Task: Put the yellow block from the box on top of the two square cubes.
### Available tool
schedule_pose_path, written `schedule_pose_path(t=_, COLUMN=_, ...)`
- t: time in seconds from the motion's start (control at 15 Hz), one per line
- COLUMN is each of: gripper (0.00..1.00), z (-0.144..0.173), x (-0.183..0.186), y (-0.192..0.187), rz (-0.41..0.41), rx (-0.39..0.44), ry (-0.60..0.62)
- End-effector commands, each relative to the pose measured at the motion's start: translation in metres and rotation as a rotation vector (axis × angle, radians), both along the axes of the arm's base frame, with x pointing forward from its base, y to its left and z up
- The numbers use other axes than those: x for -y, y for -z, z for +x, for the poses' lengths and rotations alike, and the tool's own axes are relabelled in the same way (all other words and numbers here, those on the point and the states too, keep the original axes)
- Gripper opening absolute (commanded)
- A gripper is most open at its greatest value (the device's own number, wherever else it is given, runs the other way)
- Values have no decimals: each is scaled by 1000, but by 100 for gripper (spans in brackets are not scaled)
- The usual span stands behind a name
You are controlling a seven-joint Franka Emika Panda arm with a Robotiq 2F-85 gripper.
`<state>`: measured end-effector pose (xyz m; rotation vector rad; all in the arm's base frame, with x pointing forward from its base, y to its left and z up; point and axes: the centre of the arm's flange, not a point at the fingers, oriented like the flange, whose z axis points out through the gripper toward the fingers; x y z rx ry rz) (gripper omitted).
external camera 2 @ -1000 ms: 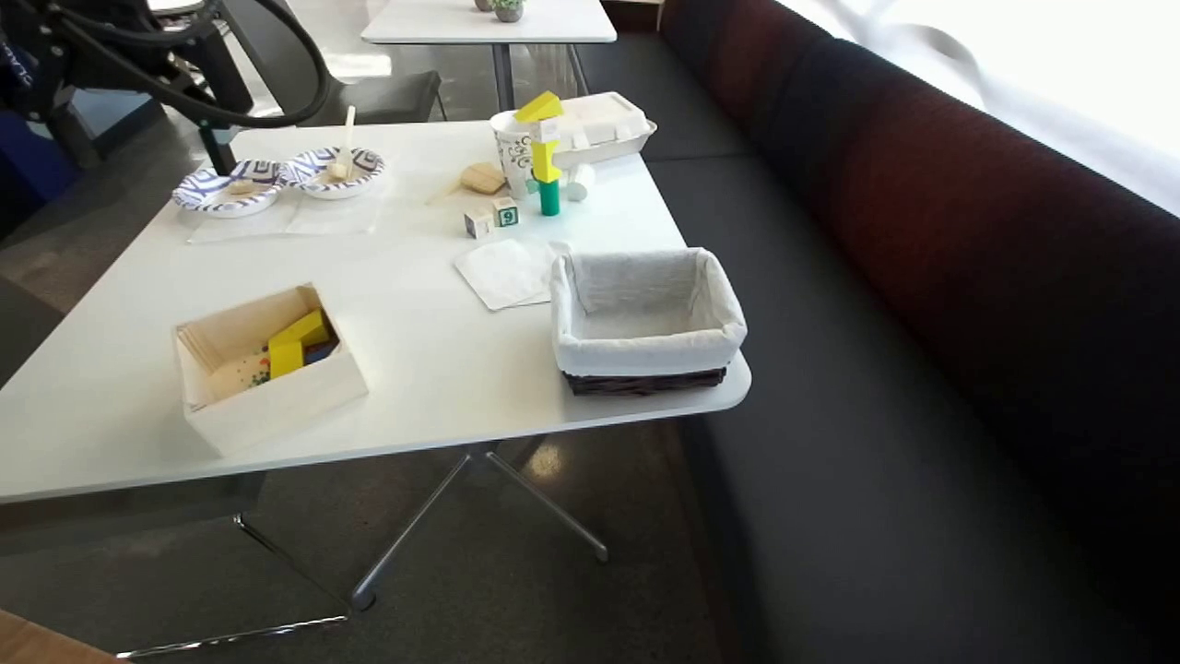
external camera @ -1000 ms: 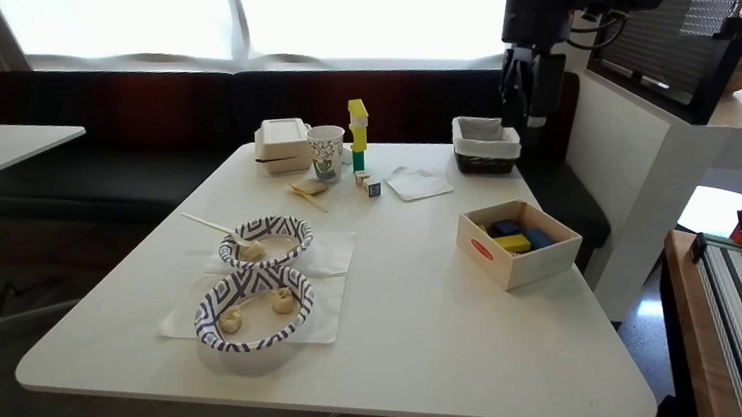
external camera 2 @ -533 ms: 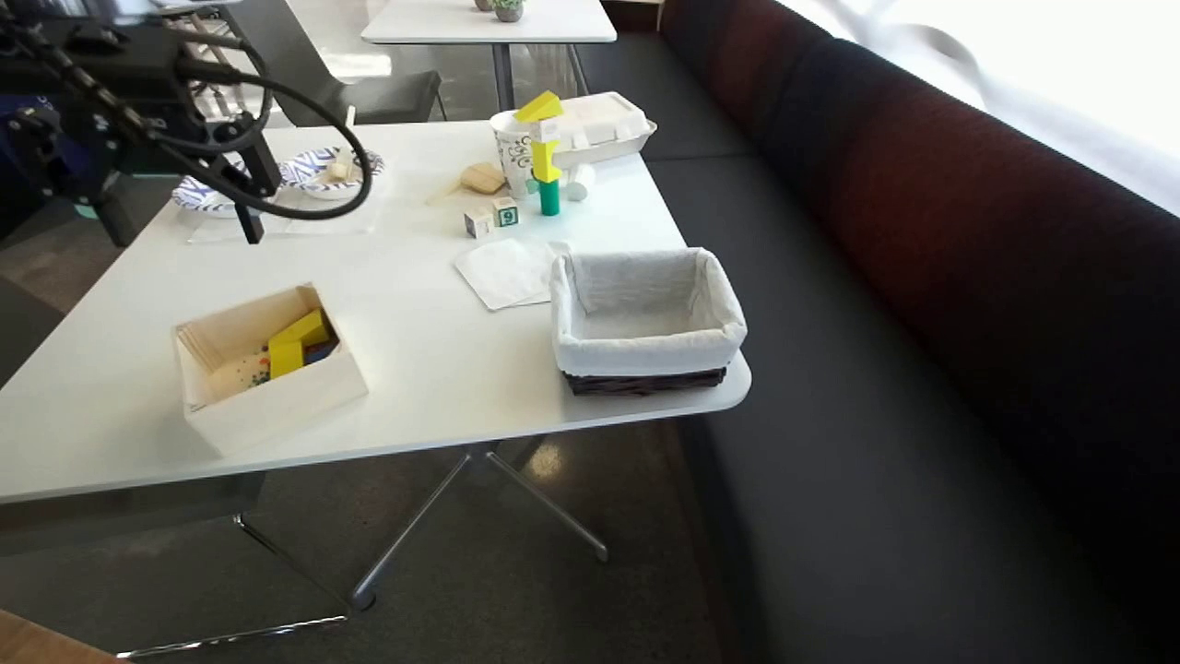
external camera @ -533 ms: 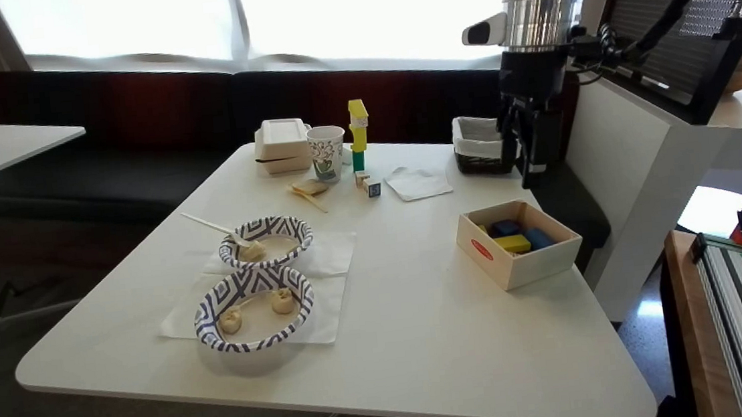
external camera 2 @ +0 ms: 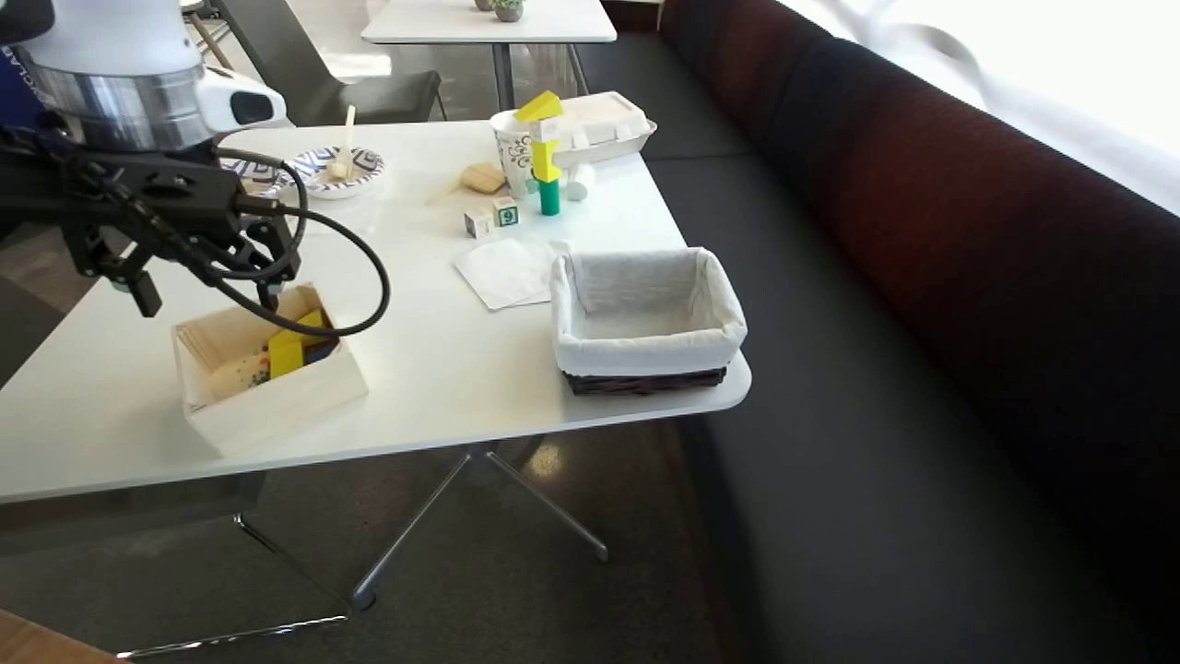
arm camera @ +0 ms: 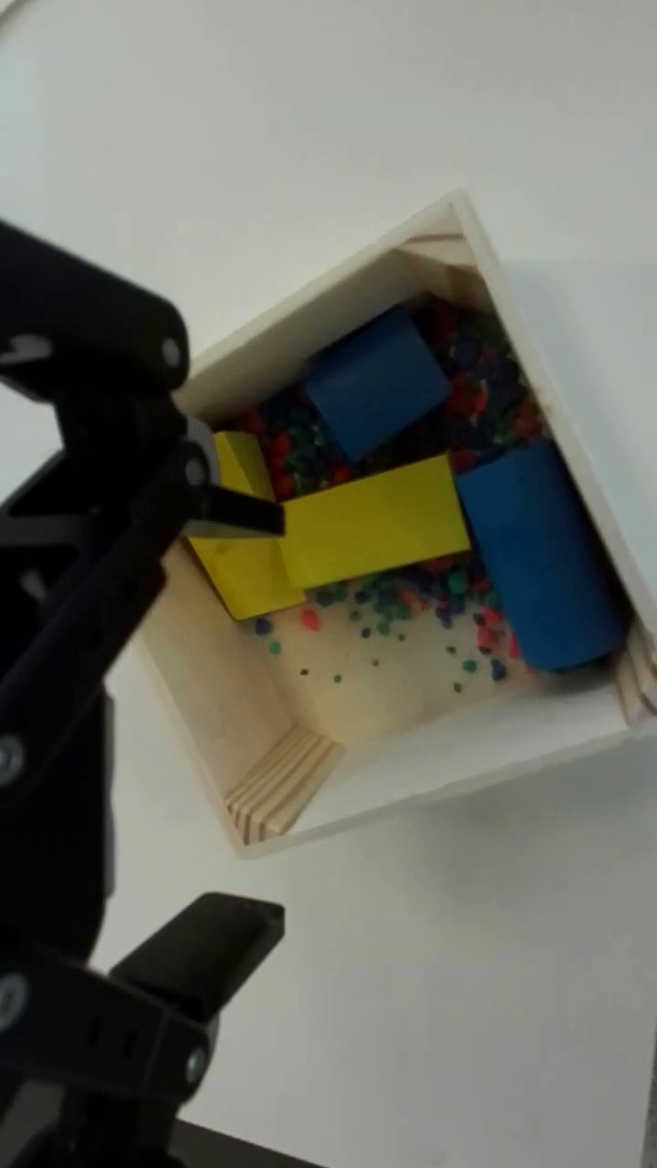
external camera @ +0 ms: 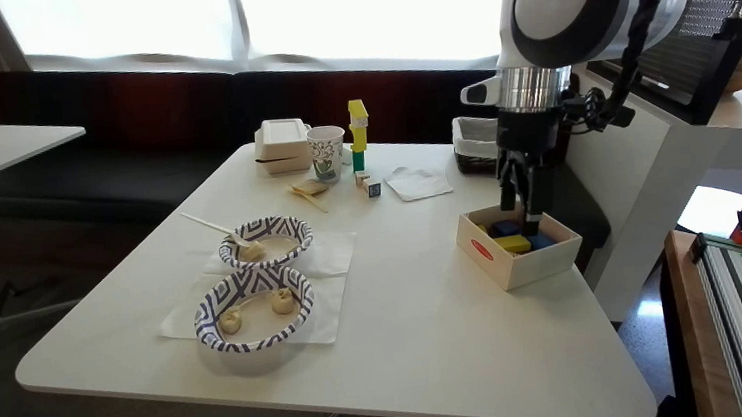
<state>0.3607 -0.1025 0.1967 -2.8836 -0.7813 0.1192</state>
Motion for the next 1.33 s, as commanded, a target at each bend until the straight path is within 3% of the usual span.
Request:
schedule_pose_path(t=0.0, gripper=100, z=5, x=7, y=35, rz=-25, rx=-5, ry=-29)
schedule_pose_path(t=0.07, gripper=100, z=-1, x=1, y=13, rz=-6, rx=-6, ry=-10)
schedule_pose_path(t=0.73, gripper=100, z=4, x=9, y=32, rz=-44, rx=-6, ry=-22)
schedule_pose_path(t=0.93, gripper=100, z=7, x=13, y=32, rz=-57, rx=30, ry=-30)
schedule_pose_path(t=1.0, gripper=92, z=8, x=14, y=33, rz=-63, rx=37, ry=-28)
schedule_pose_path(t=1.07, gripper=76, z=9, x=14, y=35, rz=-63, rx=40, ry=-29)
schedule_pose_path(t=1.27, gripper=59, z=10, x=13, y=41, rz=-62, rx=35, ry=-32)
